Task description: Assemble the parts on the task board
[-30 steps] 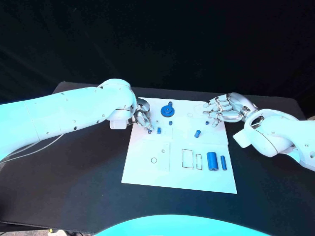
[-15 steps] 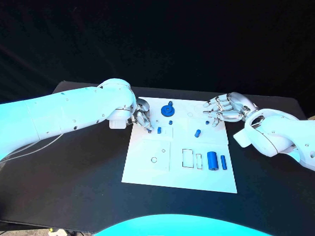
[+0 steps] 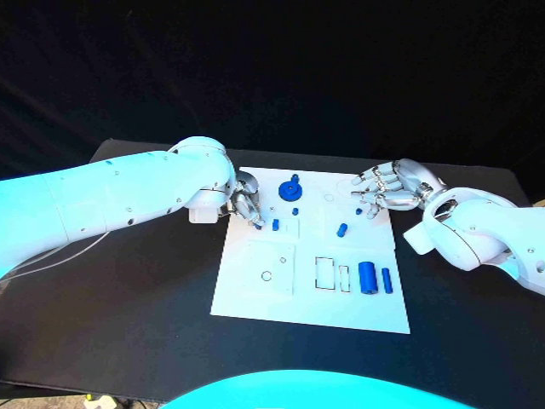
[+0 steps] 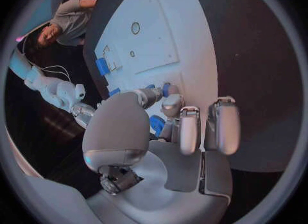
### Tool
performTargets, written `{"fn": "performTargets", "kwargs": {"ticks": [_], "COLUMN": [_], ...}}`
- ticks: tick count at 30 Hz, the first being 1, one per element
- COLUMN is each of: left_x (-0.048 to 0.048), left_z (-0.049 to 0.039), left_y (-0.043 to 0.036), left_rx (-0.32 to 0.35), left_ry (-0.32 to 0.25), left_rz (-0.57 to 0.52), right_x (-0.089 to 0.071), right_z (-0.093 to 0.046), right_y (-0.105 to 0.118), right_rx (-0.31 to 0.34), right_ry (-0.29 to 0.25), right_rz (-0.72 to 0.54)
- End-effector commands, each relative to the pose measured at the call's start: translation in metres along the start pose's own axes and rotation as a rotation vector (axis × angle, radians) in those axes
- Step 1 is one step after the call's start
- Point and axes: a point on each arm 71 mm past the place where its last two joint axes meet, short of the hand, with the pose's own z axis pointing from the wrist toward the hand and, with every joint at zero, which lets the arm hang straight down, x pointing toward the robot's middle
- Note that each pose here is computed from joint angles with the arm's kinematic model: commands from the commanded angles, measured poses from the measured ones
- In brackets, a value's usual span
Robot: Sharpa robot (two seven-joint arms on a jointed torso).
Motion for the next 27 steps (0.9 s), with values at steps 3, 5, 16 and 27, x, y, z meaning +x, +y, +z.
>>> {"fn": "performTargets", "kwargs": {"ticks": [3, 5, 16, 27], "left_x": [0.0017, 0.0017, 0.002, 0.0023], "left_z": [-0.0001, -0.0001, 0.0001, 0.0019], "left_y": [-0.0015, -0.0011, -0.0012, -0.0011], "left_rx": [0.015, 0.014, 0.016, 0.011], "left_ry": [0.016, 0.015, 0.019, 0.023], "left_rz": [0.013, 0.013, 0.014, 0.015], "right_x": [0.0017, 0.0016, 0.0016, 0.0021], "right_z": [0.0, 0.0, -0.0001, -0.0002], "right_y": [0.001, 0.001, 0.001, 0.0014], "right_rx": [-0.014, -0.014, -0.014, -0.015], "right_ry": [0.016, 0.015, 0.016, 0.016], "right_rz": [0.0, 0.0, 0.001, 0.001]}}
